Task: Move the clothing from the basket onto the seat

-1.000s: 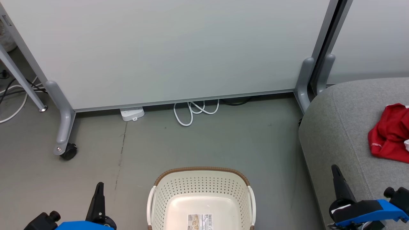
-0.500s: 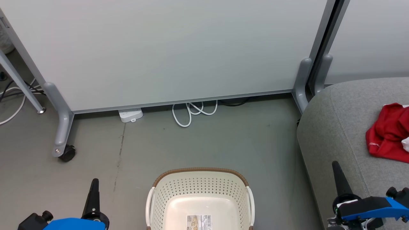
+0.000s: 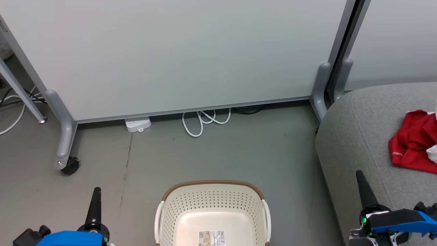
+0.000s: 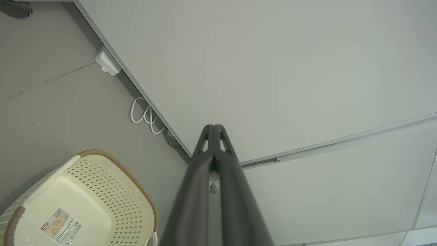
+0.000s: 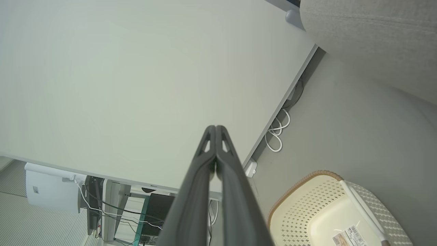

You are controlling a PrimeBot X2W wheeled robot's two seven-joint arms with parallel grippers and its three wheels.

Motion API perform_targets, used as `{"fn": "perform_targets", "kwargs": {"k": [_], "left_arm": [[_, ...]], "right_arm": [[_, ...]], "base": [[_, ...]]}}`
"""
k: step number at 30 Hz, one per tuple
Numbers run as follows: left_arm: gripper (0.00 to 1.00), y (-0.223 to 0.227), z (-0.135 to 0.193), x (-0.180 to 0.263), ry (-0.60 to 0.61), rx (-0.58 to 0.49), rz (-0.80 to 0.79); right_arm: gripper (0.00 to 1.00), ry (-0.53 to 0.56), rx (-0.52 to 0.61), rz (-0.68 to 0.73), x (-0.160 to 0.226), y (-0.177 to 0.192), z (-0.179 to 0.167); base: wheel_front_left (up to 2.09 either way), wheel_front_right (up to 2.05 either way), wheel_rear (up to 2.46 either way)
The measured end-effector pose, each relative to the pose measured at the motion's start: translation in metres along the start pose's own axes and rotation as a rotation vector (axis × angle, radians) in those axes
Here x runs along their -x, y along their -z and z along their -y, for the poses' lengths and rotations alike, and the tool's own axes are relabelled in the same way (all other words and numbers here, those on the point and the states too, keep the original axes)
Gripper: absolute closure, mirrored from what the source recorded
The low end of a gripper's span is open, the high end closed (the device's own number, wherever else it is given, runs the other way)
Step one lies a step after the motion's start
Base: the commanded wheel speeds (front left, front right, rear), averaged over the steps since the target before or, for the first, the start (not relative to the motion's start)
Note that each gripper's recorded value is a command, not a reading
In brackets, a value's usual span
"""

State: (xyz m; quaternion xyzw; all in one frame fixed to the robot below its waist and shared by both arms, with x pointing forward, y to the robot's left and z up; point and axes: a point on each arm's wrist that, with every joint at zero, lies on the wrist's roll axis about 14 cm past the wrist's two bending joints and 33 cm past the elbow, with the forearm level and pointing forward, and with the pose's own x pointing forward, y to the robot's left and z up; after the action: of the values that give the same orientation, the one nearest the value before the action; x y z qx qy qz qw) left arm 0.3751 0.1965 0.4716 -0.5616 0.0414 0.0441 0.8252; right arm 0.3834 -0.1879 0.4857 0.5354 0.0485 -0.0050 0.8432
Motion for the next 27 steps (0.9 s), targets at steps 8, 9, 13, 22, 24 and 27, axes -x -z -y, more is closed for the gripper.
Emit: {"fn": "perform_targets", "kwargs": {"k": [8, 9, 13, 22, 24, 27], "left_arm": [[1.0, -0.002, 0.004, -0.001, 0.014, 0.07, 0.001], [1.0, -0.002, 0.005, -0.002, 0.015, 0.079, -0.001], [1.0, -0.003, 0.007, -0.002, 0.023, 0.111, -0.002], [1.0, -0.006, 0.012, -0.004, 0.042, 0.182, -0.002], [1.0, -0.007, 0.014, -0.005, 0.046, 0.197, 0.001], [1.0, -0.008, 0.015, -0.005, 0.053, 0.217, -0.001]], "right_arm": [[1.0, -0.011, -0.082, 0.01, -0.001, -0.003, -0.003], [1.0, -0.013, -0.093, 0.012, -0.001, -0.003, -0.003], [1.0, -0.015, -0.13, 0.018, -0.001, -0.005, -0.003], [1.0, -0.027, -0.212, 0.028, -0.001, -0.008, -0.005], [1.0, -0.029, -0.229, 0.031, -0.001, -0.009, -0.005], [1.0, -0.032, -0.254, 0.035, -0.001, -0.01, -0.006]], "base": [[0.0, 0.0, 0.0], [0.0, 0.0, 0.0], [0.0, 0.0, 0.0], [0.0, 0.0, 0.0], [0.0, 0.0, 0.0], [0.0, 0.0, 0.0]]}}
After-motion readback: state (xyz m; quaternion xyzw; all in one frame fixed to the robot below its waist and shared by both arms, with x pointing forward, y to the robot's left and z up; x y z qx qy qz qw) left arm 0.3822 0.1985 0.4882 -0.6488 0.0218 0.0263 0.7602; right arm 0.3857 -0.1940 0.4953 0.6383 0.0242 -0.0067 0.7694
